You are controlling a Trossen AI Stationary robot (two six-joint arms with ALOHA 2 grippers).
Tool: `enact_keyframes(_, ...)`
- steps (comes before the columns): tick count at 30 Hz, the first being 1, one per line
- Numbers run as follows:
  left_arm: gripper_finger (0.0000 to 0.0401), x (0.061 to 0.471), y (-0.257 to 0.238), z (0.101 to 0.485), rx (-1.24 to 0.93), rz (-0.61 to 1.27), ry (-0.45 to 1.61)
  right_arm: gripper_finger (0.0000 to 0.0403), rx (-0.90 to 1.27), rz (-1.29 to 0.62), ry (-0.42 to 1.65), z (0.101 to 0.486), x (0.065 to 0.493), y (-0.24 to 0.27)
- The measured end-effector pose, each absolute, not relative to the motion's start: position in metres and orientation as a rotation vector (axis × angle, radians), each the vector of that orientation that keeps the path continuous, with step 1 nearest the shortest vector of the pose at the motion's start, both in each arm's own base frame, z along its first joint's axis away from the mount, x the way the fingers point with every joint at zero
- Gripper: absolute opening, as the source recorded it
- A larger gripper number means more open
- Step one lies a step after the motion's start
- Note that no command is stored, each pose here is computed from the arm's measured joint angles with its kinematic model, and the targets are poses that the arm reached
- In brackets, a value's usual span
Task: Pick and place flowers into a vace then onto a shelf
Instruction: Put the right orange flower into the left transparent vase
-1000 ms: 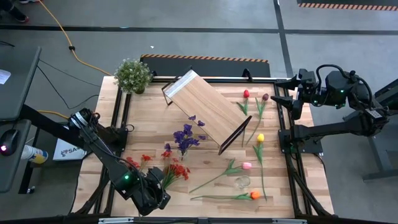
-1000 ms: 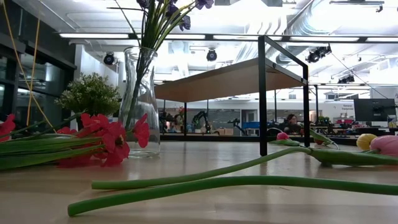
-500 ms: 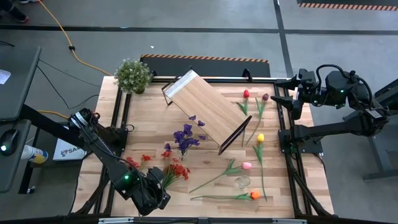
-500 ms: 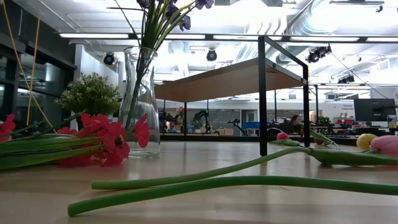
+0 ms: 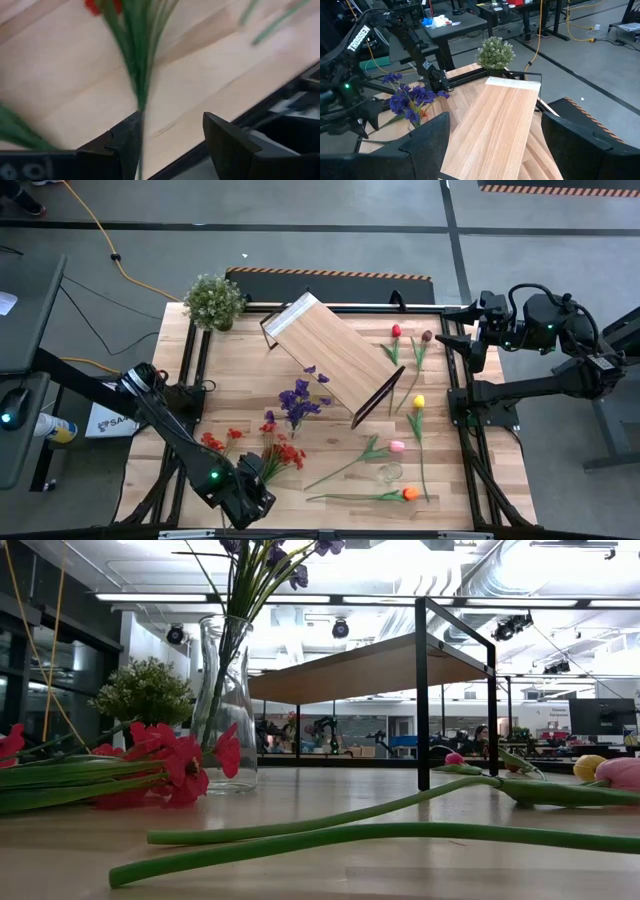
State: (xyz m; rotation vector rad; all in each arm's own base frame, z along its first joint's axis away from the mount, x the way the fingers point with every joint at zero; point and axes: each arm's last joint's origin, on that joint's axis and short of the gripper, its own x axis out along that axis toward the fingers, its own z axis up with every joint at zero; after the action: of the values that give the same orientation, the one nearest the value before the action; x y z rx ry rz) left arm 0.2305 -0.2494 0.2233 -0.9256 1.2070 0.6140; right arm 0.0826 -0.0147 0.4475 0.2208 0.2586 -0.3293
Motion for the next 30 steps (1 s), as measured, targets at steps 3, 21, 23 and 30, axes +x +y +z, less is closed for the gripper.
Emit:
enact_keyframes(3, 0.0239, 0.233, -0.253, 0.212, -0.931, 0.651, 1.230, 0.0303, 0.221, -0.329, 0.254, 0.448, 0.083, -0.015)
enact_keyframes(21, 0.0239, 0.249, -0.259, 0.168, -0.899, 0.758, 1.267, 0.0303, 0.223, -0.329, 0.237, 0.450, 0.089, -0.016)
enact_keyframes(23, 0.0239, 0.253, -0.255, 0.164, -0.885, 0.779, 1.272, 0.0303, 0.224, -0.326, 0.241, 0.450, 0.091, -0.016)
enact_keyframes(30, 0.0239, 0.266, -0.249, 0.147, -0.845, 0.781, 1.354, 0.0303, 0.224, -0.310, 0.271, 0.448, 0.100, -0.016)
